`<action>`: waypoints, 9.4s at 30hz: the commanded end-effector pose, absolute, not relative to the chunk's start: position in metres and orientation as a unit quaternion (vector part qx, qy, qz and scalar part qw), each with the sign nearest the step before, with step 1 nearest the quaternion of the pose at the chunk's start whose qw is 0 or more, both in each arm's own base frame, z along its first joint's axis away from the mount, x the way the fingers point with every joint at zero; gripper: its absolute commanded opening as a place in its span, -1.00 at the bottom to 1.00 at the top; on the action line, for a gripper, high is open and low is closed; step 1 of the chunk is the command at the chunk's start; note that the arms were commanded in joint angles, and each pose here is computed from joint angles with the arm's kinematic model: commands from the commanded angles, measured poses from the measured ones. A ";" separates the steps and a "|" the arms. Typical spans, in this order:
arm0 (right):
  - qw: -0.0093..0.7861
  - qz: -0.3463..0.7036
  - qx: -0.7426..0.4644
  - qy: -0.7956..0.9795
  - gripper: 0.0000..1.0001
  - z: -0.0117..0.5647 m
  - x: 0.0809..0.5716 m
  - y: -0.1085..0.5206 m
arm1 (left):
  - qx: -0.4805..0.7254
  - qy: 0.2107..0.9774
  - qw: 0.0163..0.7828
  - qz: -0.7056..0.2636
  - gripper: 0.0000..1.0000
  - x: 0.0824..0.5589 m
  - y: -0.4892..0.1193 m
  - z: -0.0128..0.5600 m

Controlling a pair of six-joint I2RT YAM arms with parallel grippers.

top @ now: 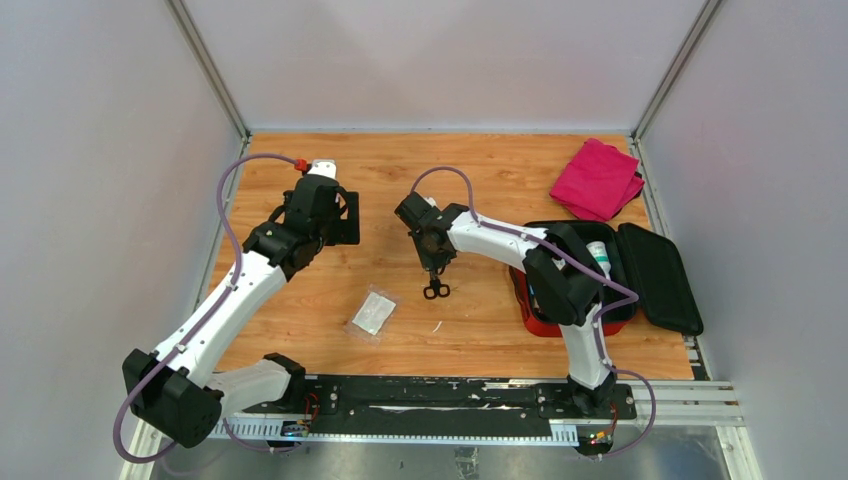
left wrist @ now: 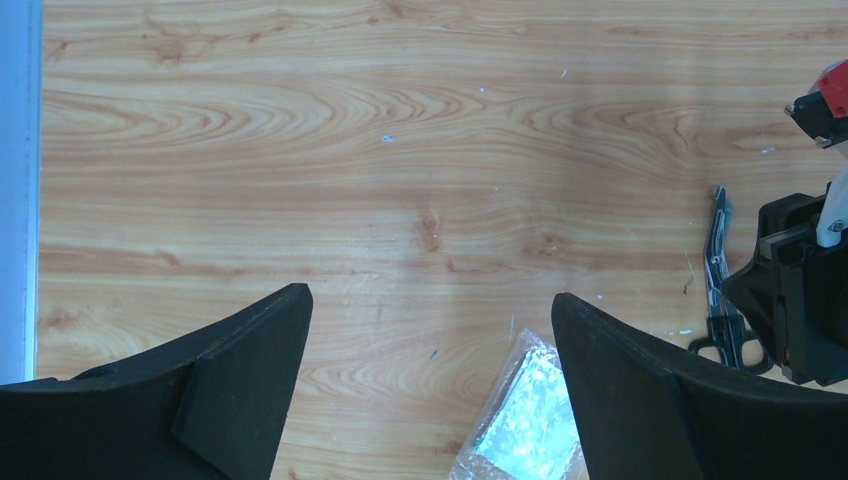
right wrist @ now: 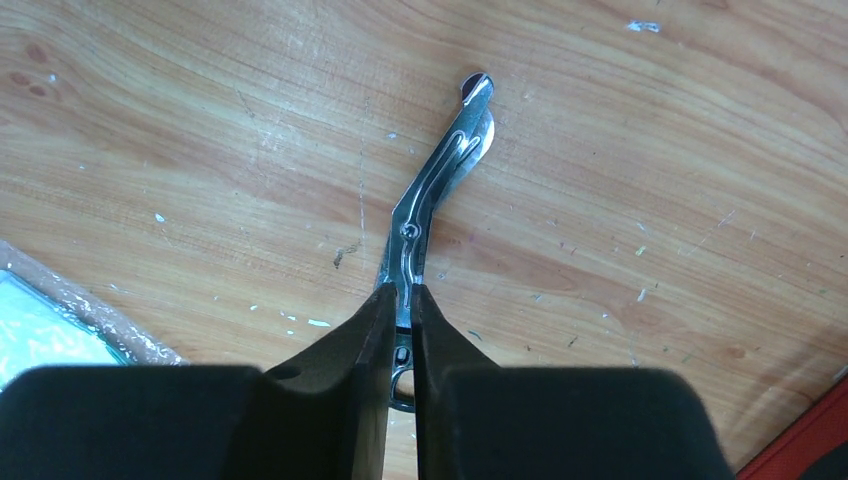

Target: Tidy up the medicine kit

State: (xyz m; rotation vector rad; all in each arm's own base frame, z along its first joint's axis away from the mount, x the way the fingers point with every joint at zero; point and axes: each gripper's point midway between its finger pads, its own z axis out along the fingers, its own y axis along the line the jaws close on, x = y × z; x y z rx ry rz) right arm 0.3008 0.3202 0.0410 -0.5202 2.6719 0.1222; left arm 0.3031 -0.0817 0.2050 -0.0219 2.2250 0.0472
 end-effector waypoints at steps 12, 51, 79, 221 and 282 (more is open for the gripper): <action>0.201 0.035 -0.189 0.961 -0.28 0.030 0.309 0.325 | -0.014 0.896 0.443 0.018 0.92 0.306 -0.079 0.203; 0.202 0.064 -0.176 0.961 -1.00 0.043 0.277 0.302 | -0.027 0.916 0.374 -0.139 0.91 0.284 -0.133 0.152; 0.307 0.078 -0.035 0.948 -0.67 0.114 0.282 0.203 | 0.084 0.935 0.310 -0.151 0.72 0.285 -0.220 0.117; 0.254 0.284 0.054 0.923 -1.00 0.064 0.229 0.247 | 0.094 0.943 0.288 -0.133 0.47 0.321 -0.274 0.106; 0.295 0.079 0.152 0.940 -0.23 0.143 0.219 0.038 | 0.047 0.944 0.311 -0.104 0.52 0.264 -0.201 0.101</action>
